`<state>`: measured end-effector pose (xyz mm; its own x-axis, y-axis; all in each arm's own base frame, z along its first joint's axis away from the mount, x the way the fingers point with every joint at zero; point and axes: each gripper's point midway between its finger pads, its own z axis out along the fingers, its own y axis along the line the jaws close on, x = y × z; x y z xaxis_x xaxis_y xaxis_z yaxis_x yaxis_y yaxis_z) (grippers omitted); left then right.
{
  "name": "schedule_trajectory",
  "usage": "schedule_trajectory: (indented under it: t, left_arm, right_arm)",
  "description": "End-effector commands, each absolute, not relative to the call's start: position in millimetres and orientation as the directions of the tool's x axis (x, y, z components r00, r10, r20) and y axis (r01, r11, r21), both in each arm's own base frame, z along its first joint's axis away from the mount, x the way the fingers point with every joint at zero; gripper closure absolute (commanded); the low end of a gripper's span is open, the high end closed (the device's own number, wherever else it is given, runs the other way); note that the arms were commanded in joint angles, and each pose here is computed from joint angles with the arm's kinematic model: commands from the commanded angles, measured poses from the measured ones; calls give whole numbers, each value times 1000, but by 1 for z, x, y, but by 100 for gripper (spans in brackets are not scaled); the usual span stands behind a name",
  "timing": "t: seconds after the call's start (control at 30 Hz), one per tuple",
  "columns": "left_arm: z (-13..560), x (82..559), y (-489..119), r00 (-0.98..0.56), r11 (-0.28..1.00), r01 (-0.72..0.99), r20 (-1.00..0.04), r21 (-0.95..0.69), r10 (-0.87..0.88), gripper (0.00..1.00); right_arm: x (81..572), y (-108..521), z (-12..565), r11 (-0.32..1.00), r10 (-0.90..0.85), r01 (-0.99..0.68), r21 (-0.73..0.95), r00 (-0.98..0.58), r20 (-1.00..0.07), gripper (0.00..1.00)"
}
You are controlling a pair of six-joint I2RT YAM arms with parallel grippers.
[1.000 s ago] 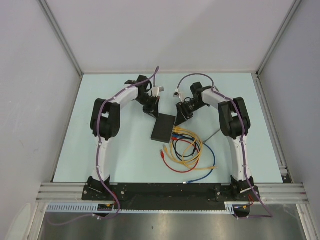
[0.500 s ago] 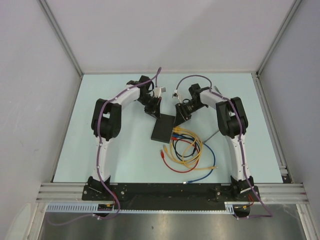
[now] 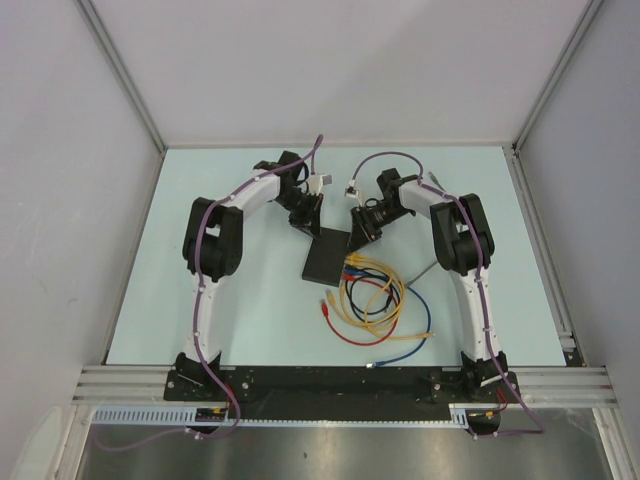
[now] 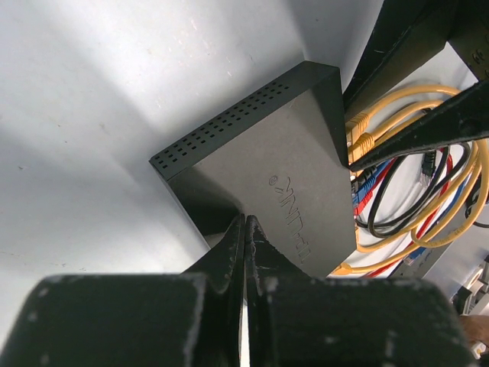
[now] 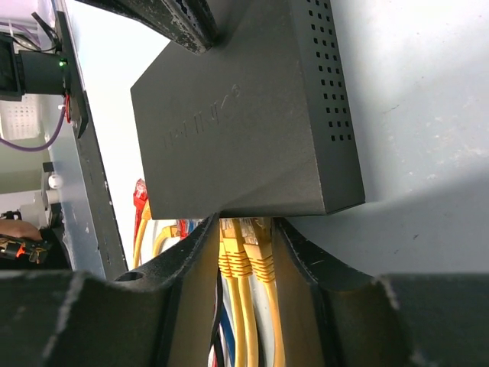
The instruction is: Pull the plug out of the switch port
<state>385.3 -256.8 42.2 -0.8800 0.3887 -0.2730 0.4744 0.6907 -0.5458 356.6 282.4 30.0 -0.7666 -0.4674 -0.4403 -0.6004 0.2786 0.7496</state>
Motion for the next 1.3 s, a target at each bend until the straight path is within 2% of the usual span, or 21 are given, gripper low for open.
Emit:
schedule_trajectory:
  t: [0.0, 0.6, 0.93, 1.07, 1.27]
  left_arm:
    - [15, 390, -247, -870, 742, 493, -252, -454, 423, 99]
    - [15, 391, -249, -865, 740, 501, -259, -448, 430, 99]
    - [16, 391, -250, -864, 740, 504, -262, -446, 431, 98]
    - [15, 392, -249, -862, 739, 507, -263, -444, 433, 98]
    - [15, 391, -250, -862, 738, 508, -261, -445, 436, 98]
  right_arm:
    - [362, 283, 19, 287, -480, -614, 735, -756, -445, 64]
    - [362, 289, 8, 333, -508, -630, 701, -747, -429, 83]
    - [358, 288, 11, 299, -512, -624, 722, -743, -430, 74]
    - [356, 289, 13, 278, -513, -622, 732, -740, -434, 66]
    - [356, 291, 14, 264, -514, -628, 732, -734, -444, 69]
